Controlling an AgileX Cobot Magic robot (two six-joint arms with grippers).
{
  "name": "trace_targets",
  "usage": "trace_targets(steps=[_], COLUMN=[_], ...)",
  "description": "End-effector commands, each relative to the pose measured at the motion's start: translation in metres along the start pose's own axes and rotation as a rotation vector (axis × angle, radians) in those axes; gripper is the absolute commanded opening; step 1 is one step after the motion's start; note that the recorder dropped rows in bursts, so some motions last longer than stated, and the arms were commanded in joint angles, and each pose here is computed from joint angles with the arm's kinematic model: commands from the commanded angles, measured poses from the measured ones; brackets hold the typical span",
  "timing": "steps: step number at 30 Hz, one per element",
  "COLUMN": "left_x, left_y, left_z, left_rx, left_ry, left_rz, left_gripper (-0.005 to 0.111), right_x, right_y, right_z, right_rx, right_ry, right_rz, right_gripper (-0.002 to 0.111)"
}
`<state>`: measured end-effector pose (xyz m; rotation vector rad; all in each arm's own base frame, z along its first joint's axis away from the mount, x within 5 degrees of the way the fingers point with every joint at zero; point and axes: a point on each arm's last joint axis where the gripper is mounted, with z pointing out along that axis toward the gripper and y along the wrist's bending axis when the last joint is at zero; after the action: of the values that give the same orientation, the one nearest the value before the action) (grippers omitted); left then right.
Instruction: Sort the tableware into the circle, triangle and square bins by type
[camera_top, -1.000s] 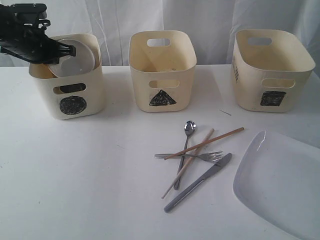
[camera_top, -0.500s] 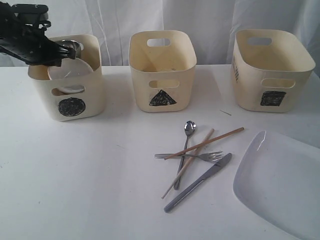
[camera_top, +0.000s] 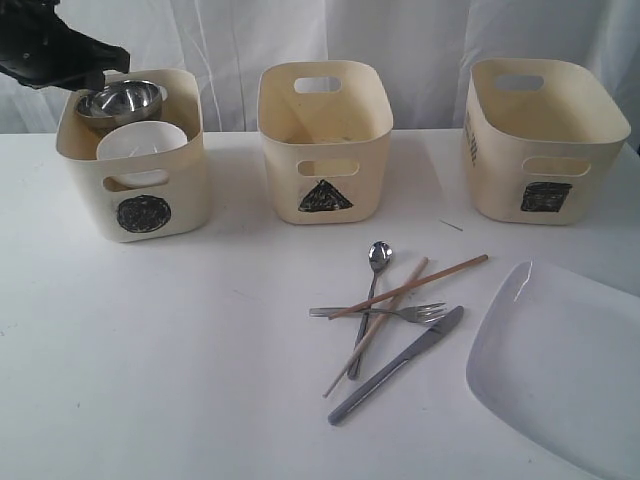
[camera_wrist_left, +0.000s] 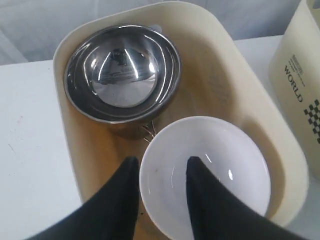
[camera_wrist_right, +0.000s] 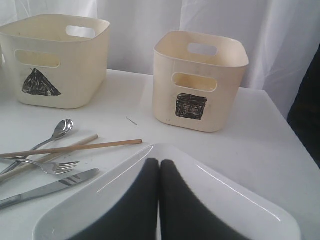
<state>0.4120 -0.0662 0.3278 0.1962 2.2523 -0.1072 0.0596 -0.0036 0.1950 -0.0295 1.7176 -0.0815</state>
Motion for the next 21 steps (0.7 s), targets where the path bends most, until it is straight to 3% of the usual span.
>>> trace_targets(steps=[1,8,17,21], left_x=[0.003,0.026,0.083,0.114], left_y=[-0.001,-0.002,-0.006,-0.007], left_z=[-0.03,-0.077,-0.151,-0.183], left_rx=[0.005,0.003,0.023,0.031], left_ry=[-0.01,-0.075,-0.197,-0.241], left_rz=[0.02,0.015,-0.036,-0.091], left_gripper=[0.037,0.036,0.002,0.0], right_x=[0.001,0.001,0.001,0.001], right_y=[0.0,0.0,0.0,0.0], right_z=[0.0,0.0,0.0,0.0], right_rx=[0.005,0.005,0.005,0.005], right_ry=[-0.006,-0.006,-0.006,-0.006], right_rz=[-0.001,0.02,0.02,0.02], right_gripper=[0.0,0.0,0.0,0.0])
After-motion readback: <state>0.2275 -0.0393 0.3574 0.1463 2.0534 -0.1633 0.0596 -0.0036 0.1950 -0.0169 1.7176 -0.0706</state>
